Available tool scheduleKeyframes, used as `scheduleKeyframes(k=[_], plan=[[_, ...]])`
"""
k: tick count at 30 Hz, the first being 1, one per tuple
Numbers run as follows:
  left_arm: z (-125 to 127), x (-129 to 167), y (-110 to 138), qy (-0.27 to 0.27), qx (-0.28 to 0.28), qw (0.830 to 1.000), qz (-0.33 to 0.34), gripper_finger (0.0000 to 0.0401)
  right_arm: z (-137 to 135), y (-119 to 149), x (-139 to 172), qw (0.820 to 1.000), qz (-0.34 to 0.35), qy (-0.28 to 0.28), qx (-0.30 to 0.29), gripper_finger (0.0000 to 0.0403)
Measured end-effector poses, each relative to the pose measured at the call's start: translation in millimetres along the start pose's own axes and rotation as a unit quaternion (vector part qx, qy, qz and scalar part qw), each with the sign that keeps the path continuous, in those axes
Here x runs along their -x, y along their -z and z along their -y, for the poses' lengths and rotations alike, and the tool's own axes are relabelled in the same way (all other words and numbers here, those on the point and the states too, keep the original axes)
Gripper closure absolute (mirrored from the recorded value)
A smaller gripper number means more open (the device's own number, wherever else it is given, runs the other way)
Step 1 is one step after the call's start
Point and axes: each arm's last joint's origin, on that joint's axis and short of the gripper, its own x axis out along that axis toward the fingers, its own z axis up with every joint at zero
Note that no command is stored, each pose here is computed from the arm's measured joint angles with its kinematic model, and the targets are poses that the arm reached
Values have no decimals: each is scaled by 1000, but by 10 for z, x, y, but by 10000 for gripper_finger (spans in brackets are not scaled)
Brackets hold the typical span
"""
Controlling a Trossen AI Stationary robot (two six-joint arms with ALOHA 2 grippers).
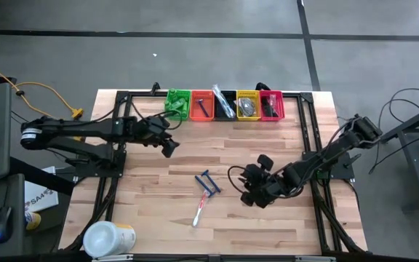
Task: Pick & Place Travel size toiletries
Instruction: Put the orange toothbrush into the black bin
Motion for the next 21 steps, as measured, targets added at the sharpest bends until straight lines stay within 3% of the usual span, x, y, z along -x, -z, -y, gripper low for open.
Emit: scheduleKeyframes(k=[10, 17, 21], plan=[[119, -235, -70, -26, 12, 997, -66, 116, -5, 193, -39, 1000, -15, -17, 11, 337], [144, -562, 28, -36, 68, 988, -136, 116, 33, 143, -40, 997, 63, 46, 8, 337], [185, -770, 71, -14, 84, 982, -167, 116, 96, 76, -76, 991, 102, 90, 1, 337]])
